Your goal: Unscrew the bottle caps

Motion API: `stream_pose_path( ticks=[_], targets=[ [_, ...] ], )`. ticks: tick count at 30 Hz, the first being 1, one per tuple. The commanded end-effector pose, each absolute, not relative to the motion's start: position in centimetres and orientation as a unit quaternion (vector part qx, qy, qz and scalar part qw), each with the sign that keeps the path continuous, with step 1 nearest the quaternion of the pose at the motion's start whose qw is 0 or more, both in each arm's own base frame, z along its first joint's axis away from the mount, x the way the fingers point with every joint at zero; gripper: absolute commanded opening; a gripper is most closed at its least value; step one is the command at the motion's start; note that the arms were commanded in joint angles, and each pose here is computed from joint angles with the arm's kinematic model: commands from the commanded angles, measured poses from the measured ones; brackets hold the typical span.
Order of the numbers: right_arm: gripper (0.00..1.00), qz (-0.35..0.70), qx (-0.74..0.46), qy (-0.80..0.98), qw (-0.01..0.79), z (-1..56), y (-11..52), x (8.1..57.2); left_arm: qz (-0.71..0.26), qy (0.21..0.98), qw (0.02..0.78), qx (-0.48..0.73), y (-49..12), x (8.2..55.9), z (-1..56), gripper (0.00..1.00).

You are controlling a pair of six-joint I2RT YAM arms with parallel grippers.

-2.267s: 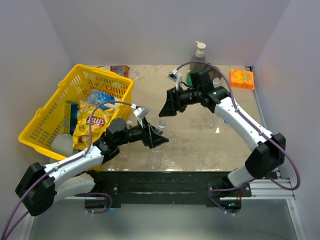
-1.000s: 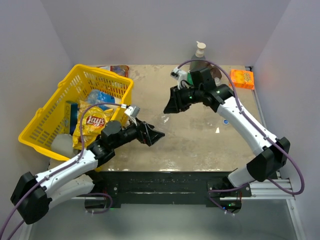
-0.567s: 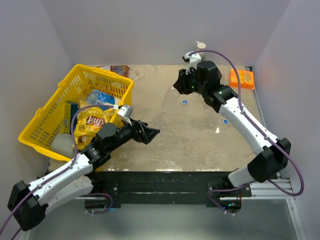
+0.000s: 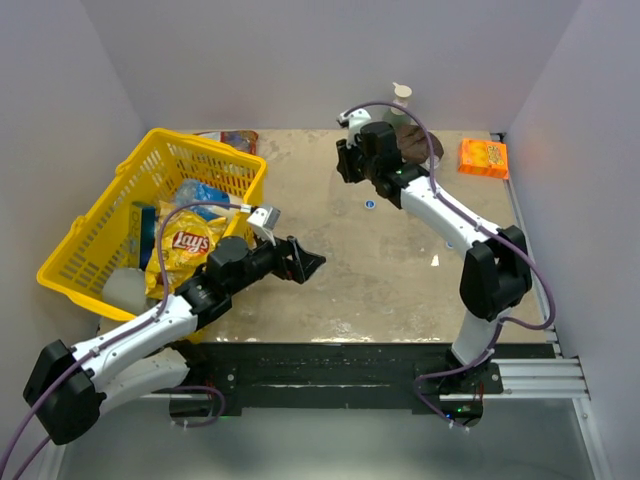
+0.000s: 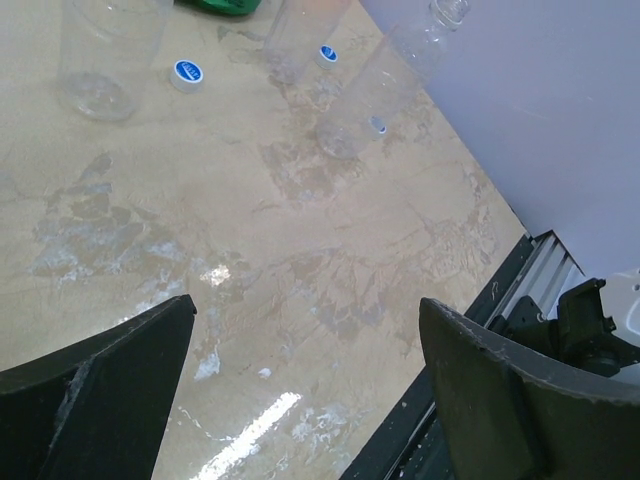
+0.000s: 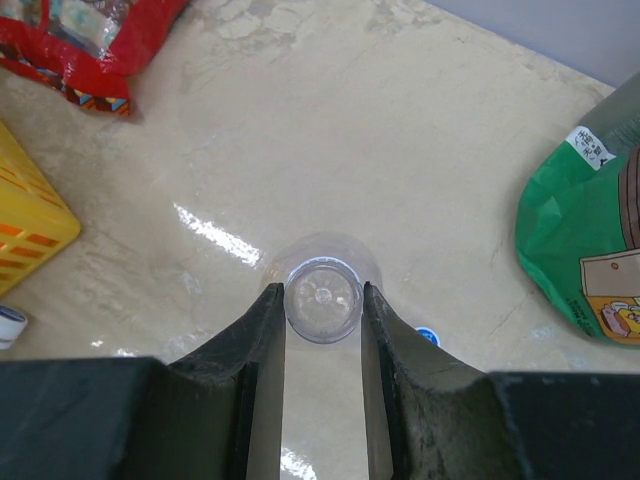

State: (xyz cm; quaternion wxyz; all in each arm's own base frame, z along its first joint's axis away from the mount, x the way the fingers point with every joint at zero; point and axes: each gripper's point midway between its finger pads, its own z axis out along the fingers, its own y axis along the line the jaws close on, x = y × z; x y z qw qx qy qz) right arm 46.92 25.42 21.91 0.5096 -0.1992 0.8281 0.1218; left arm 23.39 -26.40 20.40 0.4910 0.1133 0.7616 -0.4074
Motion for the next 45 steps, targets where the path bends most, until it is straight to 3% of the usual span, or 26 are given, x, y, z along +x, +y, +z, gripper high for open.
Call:
stream_pose_path(
  ticks=[1, 12, 15, 22, 25, 30, 31, 32, 45],
  targets=[
    [0.00, 0.109, -0.223, 0.799, 0.548, 25.5, 26.7, 47.4, -0.414, 0.734, 0.524, 0.122, -26.7, 24.2, 23.2, 1.00],
    [0.00, 0.084, -0.237, 0.827, 0.503, 21.4, 27.4, 46.7, -0.413, 0.737, 0.522, 0.118, -26.4, 23.9, 23.0, 1.00],
    [0.04, 0.083, -0.239, 0.829, 0.499, 21.0, 27.6, 46.8, -0.413, 0.736, 0.524, 0.115, -26.2, 23.8, 23.0, 1.00],
    [0.51, 0.086, -0.234, 0.831, 0.496, 21.7, 27.8, 46.7, -0.405, 0.738, 0.529, 0.107, -25.7, 23.9, 23.0, 1.00],
    [0.60, 0.095, -0.232, 0.831, 0.497, 22.7, 28.1, 46.7, -0.399, 0.744, 0.526, 0.102, -25.5, 24.0, 22.7, 1.00],
    [0.65, 0.108, -0.225, 0.827, 0.504, 24.1, 28.5, 47.0, -0.375, 0.766, 0.514, 0.093, -25.0, 24.3, 21.5, 1.00],
    [0.75, 0.110, -0.225, 0.826, 0.505, 24.4, 28.6, 47.0, -0.370, 0.769, 0.514, 0.091, -24.9, 24.4, 21.4, 1.00],
    [0.77, 0.114, -0.225, 0.823, 0.509, 24.9, 28.8, 47.1, -0.363, 0.772, 0.513, 0.092, -24.8, 24.5, 21.3, 1.00],
    [0.87, 0.178, -0.185, 0.801, 0.541, 30.7, 29.0, 46.4, -0.165, 0.874, 0.440, 0.124, -22.3, 24.7, 16.6, 0.93]
  ],
)
